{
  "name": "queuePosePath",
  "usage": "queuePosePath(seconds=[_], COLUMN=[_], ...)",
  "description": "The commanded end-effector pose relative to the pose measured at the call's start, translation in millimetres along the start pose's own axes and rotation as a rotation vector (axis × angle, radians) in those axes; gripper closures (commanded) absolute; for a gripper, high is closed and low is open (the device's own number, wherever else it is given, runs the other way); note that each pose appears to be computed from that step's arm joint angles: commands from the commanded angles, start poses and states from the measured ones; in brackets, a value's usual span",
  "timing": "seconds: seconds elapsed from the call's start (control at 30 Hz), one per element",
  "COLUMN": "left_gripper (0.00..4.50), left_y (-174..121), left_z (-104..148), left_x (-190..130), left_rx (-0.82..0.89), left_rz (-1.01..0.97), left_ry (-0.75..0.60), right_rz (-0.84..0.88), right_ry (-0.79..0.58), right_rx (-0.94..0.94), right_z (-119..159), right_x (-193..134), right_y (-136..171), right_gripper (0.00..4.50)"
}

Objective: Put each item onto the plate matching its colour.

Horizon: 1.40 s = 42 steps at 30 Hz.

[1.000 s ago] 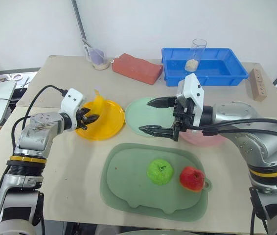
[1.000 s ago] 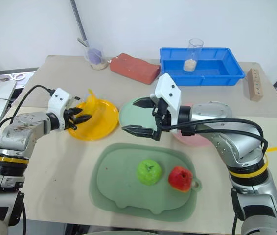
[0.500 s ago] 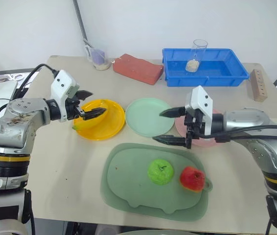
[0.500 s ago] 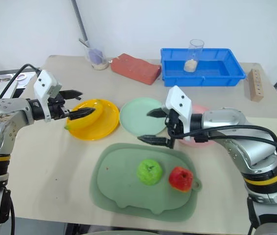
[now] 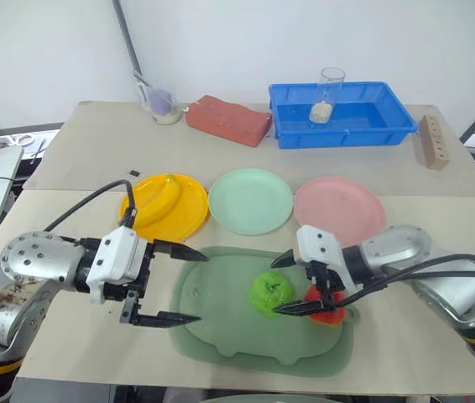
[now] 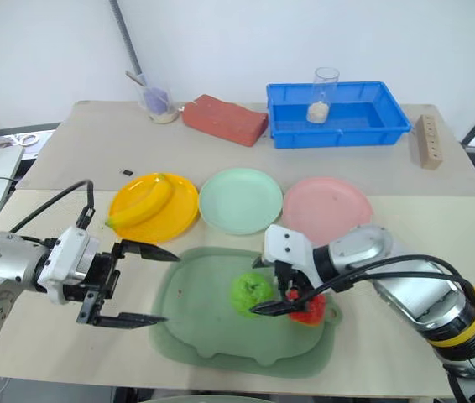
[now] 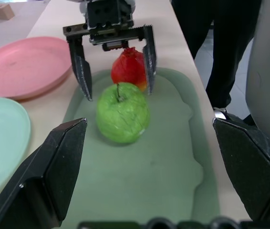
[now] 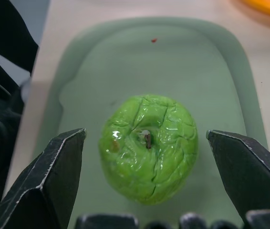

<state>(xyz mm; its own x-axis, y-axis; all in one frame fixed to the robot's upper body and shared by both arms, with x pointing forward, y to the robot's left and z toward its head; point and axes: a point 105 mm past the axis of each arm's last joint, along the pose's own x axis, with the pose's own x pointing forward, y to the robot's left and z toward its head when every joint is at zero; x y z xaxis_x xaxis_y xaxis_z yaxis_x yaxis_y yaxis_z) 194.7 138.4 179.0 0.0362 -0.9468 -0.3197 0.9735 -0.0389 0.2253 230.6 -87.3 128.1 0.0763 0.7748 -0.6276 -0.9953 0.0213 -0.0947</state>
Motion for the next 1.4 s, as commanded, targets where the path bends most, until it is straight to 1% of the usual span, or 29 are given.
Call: queuePosePath(seconds=[0.03, 0.17, 0.2, 0.23, 0.27, 0.33, 0.37, 0.47, 0.5, 0.6, 0.7, 0.8, 0.9, 1.0, 1.07, 1.13, 1.17, 1.2, 1.3, 1.4], left_gripper=[0.02, 0.02, 0.00, 0.00, 0.00, 0.00, 0.00, 0.00, 0.00, 0.00, 0.00, 0.00, 0.00, 0.00, 0.00, 0.00, 0.00, 0.00, 0.00, 0.00], left_y=[0, 1, 1, 1, 1, 3, 3, 4, 9, 41, 70, 79, 81, 80, 82, 82, 81, 81, 78, 75], left_z=[7, 7, 7, 7, 7, 7, 7, 8, 7, 2, 6, 8, 6, 6, 7, 6, 5, 5, 2, 1], left_x=[-1, -1, 0, 0, 1, 1, 1, 2, 0, -9, -14, -10, -3, 2, 2, 0, 0, 0, 1, 4], left_rx=[0.056, 0.058, 0.058, 0.059, 0.062, 0.062, 0.062, 0.057, 0.038, -0.061, -0.133, -0.160, -0.178, -0.165, -0.160, -0.164, -0.165, -0.167, -0.181, -0.182], left_rz=[0.028, 0.041, 0.042, 0.044, 0.051, 0.065, 0.072, 0.086, 0.118, 0.306, 0.467, 0.532, 0.560, 0.552, 0.562, 0.572, 0.572, 0.573, 0.567, 0.544], left_ry=[0.002, 0.001, 0.001, 0.001, 0.000, -0.002, -0.004, -0.008, -0.010, -0.045, -0.119, -0.159, -0.183, -0.187, -0.192, -0.194, -0.192, -0.191, -0.189, -0.187], right_rz=[-0.013, -0.003, 0.002, 0.008, 0.019, 0.022, 0.021, 0.008, -0.013, -0.161, -0.376, -0.490, -0.531, -0.528, -0.525, -0.523, -0.524, -0.525, -0.531, -0.512], right_ry=[0.017, 0.028, 0.027, 0.025, 0.021, 0.012, 0.004, -0.033, -0.067, -0.167, -0.183, -0.179, -0.145, -0.129, -0.123, -0.138, -0.149, -0.159, -0.201, -0.230], right_rx=[-0.069, -0.061, -0.059, -0.056, -0.052, -0.049, -0.048, -0.042, -0.020, 0.053, 0.058, 0.047, 0.038, 0.044, 0.046, 0.046, 0.041, 0.037, 0.023, 0.012], right_z=[3, 0, 0, 0, 0, 1, 2, 13, 20, 39, 43, 44, 38, 32, 29, 31, 33, 36, 45, 52], right_x=[0, 2, 2, 2, 2, 1, 0, -7, -11, -27, -39, -41, -31, -23, -21, -23, -26, -30, -44, -63], right_y=[-3, -3, -3, -2, -2, -3, -4, -11, -19, -60, -111, -143, -164, -175, -180, -182, -182, -182, -178, -162], right_gripper=[0.00, 0.00, 0.52, 0.76, 1.15, 1.71, 1.91, 2.07, 2.07, 2.07, 2.07, 2.07, 2.07, 2.07, 1.05, 0.47, 0.11, 0.05, 0.05, 0.05])
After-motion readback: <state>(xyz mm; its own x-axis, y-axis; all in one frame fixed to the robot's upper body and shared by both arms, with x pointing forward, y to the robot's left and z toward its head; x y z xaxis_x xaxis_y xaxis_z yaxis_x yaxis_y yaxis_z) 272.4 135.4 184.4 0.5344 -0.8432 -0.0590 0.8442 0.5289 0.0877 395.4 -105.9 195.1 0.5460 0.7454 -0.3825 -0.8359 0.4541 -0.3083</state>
